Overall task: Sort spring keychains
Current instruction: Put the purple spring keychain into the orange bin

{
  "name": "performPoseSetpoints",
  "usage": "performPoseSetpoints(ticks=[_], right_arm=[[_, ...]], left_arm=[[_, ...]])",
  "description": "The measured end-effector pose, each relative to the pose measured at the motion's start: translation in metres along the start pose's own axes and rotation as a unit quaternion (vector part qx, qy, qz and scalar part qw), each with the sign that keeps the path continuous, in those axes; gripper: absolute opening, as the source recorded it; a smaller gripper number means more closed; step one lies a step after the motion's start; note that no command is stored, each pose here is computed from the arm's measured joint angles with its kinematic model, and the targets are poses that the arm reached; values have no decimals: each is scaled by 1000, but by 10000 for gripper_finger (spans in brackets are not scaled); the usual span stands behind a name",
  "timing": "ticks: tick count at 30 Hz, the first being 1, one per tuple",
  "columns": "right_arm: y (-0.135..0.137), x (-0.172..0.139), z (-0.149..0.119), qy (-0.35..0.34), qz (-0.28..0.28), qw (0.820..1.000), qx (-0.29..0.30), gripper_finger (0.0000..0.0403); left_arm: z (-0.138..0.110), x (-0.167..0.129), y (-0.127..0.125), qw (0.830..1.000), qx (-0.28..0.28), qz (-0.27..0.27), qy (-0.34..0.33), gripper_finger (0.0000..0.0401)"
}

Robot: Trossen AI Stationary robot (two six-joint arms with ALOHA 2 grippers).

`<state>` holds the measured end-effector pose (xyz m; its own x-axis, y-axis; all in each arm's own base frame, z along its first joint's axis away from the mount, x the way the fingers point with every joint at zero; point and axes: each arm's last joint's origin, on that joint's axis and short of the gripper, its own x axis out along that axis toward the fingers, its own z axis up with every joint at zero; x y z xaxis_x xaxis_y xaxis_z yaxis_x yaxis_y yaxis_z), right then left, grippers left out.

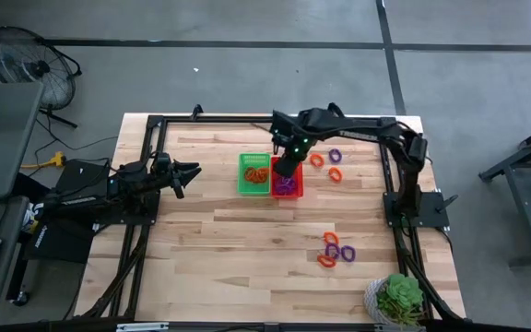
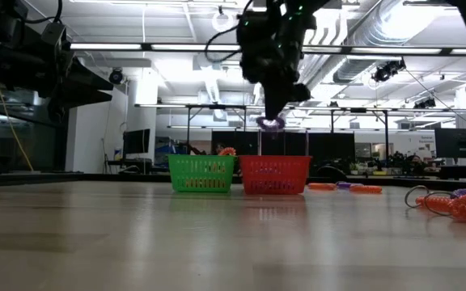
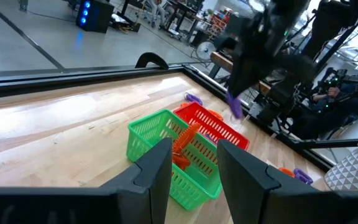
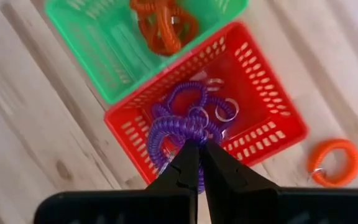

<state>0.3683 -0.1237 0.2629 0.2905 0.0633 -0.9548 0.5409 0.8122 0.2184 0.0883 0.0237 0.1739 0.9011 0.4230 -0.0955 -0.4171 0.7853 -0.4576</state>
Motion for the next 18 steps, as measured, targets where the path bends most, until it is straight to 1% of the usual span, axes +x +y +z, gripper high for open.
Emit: performPoseSetpoints(ticks=[4, 8, 11, 15, 18], right_arm=[[4, 22, 1, 28, -7, 1000, -3, 0], [1, 40, 3, 43, -37, 998, 10, 13], [-1, 47, 4, 51, -41, 998, 3, 38], [-2, 47, 4, 45, -64, 997, 0, 84], [-3, 47, 5, 44, -69, 997, 3, 121]], left_arm=[[0, 0, 0, 1000, 0, 0, 0, 126], [0, 0, 0, 1000, 0, 0, 0, 126], [0, 0, 0, 1000, 0, 0, 0, 126], [0, 0, 0, 1000, 0, 0, 0, 126], [0, 0, 0, 1000, 0, 0, 0, 126]])
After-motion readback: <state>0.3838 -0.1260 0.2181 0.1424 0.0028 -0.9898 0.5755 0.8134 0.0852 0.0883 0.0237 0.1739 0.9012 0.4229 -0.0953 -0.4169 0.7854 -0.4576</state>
